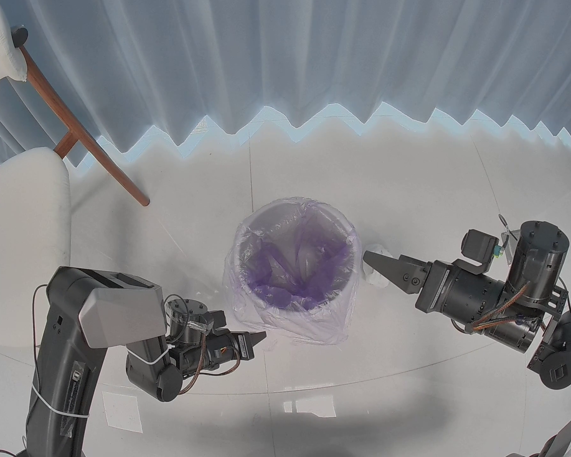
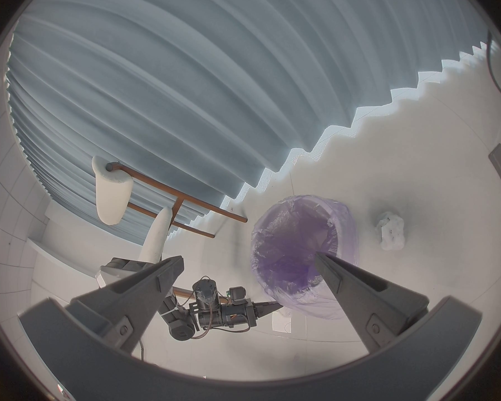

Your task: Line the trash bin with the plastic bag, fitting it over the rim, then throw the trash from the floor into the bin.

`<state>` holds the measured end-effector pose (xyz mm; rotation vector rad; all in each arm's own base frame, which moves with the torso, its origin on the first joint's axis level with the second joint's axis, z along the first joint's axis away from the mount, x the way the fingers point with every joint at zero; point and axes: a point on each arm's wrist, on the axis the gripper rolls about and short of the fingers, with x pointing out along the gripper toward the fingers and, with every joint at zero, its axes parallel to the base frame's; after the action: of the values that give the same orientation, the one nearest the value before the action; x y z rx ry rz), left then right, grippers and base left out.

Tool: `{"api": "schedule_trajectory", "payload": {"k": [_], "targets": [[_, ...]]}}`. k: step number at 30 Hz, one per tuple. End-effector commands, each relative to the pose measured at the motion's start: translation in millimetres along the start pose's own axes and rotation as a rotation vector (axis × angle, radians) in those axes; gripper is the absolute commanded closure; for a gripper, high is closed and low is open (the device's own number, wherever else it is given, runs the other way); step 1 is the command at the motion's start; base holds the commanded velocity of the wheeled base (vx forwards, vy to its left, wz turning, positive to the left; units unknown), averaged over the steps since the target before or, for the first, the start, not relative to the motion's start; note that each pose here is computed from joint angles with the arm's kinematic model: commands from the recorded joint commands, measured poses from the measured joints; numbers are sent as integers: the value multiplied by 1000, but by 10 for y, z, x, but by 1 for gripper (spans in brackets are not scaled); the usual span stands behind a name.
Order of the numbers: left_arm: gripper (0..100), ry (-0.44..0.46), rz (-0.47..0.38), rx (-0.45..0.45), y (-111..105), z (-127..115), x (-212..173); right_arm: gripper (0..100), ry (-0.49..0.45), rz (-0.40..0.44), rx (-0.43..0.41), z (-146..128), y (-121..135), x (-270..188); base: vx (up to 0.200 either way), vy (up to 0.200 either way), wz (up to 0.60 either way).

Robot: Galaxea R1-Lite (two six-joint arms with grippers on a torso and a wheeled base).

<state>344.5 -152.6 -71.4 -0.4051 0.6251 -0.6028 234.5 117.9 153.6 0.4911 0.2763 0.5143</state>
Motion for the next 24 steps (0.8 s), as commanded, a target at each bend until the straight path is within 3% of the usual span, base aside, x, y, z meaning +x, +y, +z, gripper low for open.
{"api": "schedule_trajectory", "payload": {"k": [1, 10, 14, 19, 24], "targets": [[100, 18, 26, -9, 48, -77, 36, 0, 3, 1, 0, -7, 1, 2, 0, 0, 0], [100, 21, 29, -70, 5, -61, 61, 0, 3, 3, -2, -8, 6, 3, 0, 0, 0], [100, 23, 69, -68, -7, -59, 96, 0, 7, 1, -1, -16, 1, 4, 0, 0, 0], [100, 71, 222, -83, -10, -43, 213, 0, 9, 1, -1, -21, 2, 7, 0, 0, 0], [100, 90, 250, -88, -11, -35, 209, 0, 12, 1, -1, -30, 2, 4, 0, 0, 0]]}}
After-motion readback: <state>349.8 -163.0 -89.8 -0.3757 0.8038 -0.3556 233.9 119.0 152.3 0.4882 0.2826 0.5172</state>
